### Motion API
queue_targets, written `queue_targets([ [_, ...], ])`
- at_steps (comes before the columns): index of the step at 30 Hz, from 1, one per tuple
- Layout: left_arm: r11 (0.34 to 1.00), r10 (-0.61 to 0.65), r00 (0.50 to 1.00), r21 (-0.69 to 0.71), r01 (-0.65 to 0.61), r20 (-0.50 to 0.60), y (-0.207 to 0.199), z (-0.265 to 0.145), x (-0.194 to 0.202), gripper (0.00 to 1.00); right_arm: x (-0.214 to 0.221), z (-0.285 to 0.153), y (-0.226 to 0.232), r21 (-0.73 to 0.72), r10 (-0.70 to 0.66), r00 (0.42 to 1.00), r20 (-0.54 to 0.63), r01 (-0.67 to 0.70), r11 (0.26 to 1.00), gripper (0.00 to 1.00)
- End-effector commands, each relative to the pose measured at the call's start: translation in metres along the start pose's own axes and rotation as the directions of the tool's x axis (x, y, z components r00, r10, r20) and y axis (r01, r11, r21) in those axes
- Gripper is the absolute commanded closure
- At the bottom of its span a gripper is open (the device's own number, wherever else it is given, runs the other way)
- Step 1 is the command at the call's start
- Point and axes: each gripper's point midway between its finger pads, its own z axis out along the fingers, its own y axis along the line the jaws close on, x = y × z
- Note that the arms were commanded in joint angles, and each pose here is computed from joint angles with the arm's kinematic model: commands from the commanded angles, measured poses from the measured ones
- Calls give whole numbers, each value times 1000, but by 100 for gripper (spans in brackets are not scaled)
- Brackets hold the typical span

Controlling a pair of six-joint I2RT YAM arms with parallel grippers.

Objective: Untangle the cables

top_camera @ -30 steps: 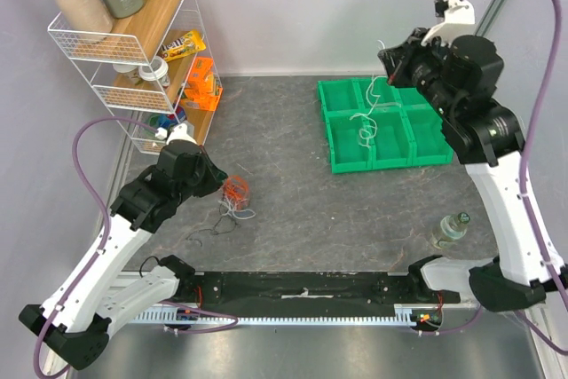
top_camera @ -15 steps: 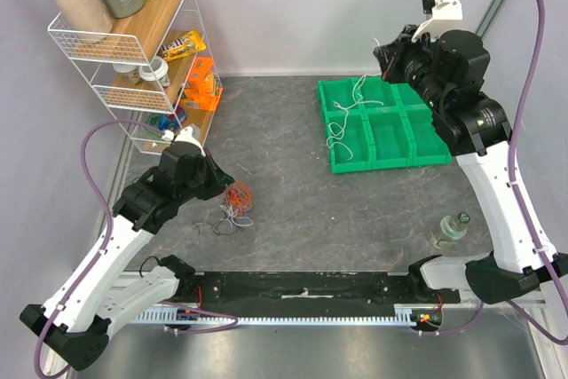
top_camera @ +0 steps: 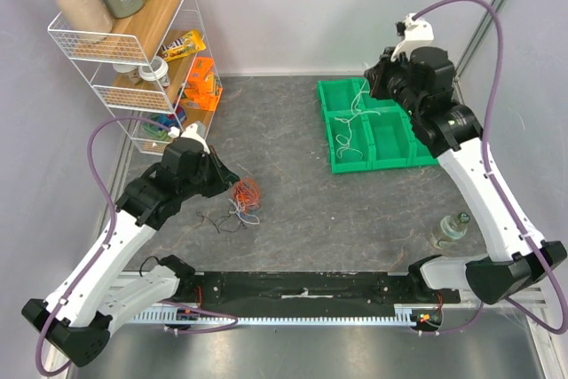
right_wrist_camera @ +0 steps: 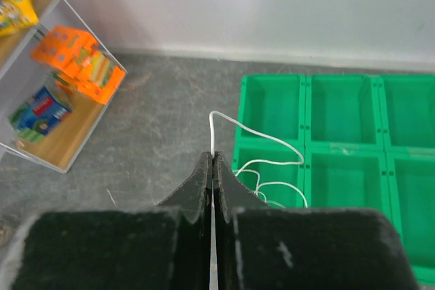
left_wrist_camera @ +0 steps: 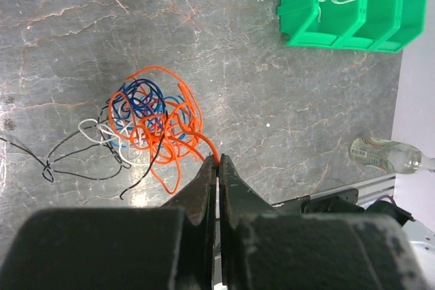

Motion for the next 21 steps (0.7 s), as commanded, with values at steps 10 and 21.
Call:
queue_targets([
  [10, 996, -53, 997, 72, 49, 56, -7, -16, -4, 98, 146, 41, -17, 28, 41, 937, -348, -34, 999, 100],
  [21, 992, -62, 998, 108, 61, 3, -20, -9, 0, 98, 230, 77, -46, 86, -27, 817, -576, 93, 992, 100],
])
